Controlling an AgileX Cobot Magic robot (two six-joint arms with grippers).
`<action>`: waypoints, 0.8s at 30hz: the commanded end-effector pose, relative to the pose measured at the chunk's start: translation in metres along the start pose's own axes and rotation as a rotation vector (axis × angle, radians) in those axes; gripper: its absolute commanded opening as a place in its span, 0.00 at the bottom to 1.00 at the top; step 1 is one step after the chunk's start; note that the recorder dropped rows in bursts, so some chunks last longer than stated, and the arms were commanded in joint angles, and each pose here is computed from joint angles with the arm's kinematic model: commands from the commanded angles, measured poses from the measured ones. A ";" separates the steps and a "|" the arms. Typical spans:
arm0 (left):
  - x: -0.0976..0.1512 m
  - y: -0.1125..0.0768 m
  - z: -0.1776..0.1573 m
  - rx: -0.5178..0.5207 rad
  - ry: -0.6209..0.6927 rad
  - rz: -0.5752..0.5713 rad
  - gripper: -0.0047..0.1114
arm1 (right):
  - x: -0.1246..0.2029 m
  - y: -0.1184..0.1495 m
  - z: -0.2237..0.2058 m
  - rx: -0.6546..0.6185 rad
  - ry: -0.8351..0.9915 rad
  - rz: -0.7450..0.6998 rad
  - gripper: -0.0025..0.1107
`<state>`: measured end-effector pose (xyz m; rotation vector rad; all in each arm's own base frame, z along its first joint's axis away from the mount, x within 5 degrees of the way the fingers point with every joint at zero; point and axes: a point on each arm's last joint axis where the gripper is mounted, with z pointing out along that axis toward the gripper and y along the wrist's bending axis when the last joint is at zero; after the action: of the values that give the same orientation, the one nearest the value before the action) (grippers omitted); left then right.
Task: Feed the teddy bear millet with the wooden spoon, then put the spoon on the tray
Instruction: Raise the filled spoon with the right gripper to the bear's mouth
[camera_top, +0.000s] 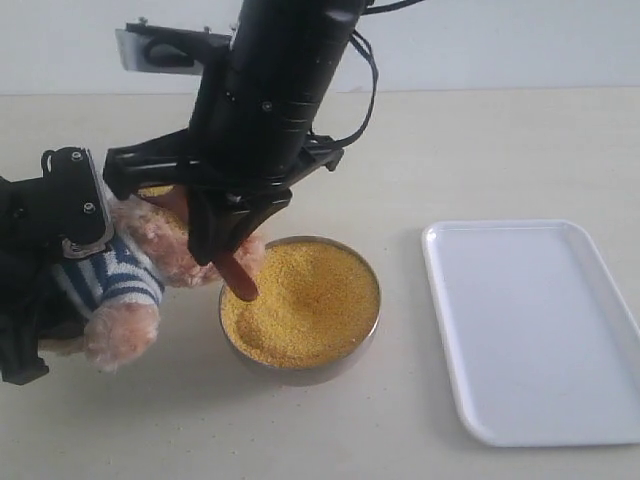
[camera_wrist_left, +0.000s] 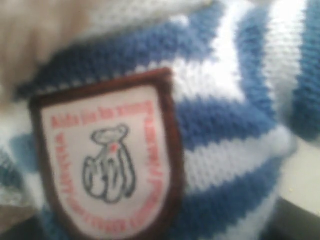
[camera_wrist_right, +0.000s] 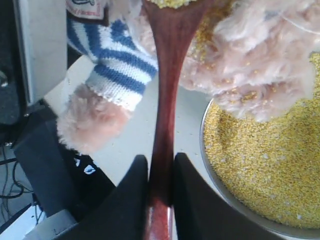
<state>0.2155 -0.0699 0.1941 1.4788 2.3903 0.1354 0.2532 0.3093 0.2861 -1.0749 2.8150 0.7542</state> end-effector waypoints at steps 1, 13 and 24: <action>-0.004 0.002 -0.007 -0.028 -0.043 -0.018 0.07 | -0.002 0.001 -0.007 -0.064 -0.024 -0.008 0.02; -0.003 0.001 -0.011 -0.036 -0.044 -0.012 0.07 | -0.012 -0.018 -0.009 -0.213 -0.055 0.089 0.02; -0.003 0.001 -0.011 -0.038 -0.044 -0.010 0.07 | 0.003 -0.039 0.010 -0.441 -0.044 0.152 0.02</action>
<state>0.2133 -0.0692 0.1999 1.4666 2.3718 0.1417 0.2721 0.2938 0.2638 -0.8921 2.8093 1.3824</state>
